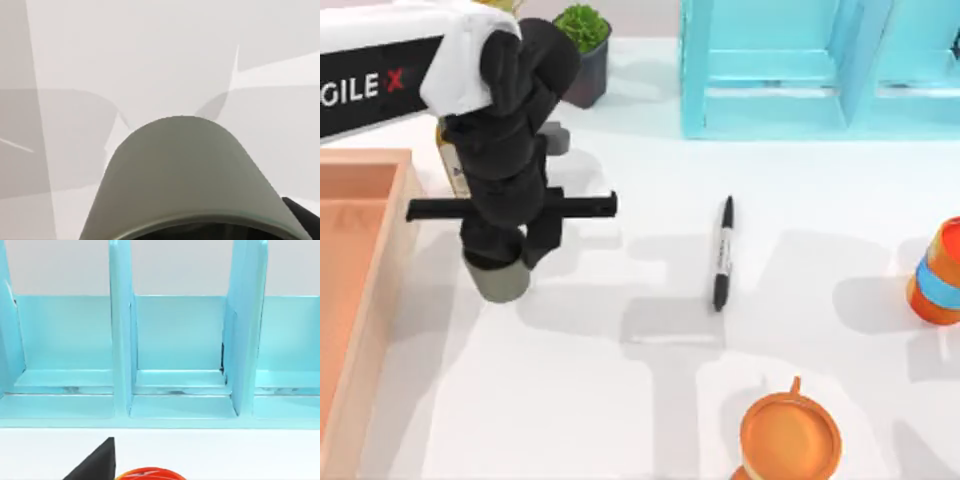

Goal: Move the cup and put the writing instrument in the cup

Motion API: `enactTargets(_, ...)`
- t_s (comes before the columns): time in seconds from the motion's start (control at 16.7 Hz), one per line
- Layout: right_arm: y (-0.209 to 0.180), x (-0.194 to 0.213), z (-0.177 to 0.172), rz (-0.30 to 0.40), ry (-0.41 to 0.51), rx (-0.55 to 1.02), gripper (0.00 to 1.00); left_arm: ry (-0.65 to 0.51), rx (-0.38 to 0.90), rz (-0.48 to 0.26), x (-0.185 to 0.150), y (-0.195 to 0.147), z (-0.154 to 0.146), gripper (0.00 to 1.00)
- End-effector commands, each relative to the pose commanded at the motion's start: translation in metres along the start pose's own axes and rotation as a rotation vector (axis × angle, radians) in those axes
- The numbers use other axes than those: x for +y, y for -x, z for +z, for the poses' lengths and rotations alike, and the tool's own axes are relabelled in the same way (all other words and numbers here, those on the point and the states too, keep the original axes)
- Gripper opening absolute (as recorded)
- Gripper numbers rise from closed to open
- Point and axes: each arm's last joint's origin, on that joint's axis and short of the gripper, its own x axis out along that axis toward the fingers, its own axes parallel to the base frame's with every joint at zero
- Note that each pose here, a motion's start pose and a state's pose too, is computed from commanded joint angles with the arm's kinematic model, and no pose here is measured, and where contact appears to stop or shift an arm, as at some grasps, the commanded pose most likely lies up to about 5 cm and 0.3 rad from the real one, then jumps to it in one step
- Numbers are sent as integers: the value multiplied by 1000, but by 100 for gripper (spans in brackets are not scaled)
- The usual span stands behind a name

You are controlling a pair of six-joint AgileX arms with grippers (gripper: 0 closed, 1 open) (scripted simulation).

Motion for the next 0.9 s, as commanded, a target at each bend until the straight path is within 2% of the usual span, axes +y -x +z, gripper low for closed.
enactTargets(0.3,0,0,0,0,0,0,100,-1,5,3,1,-9,-1,0)
enactTargets(0.9,0,0,0,0,0,0,100,-1,5,3,1,-9,-1,75)
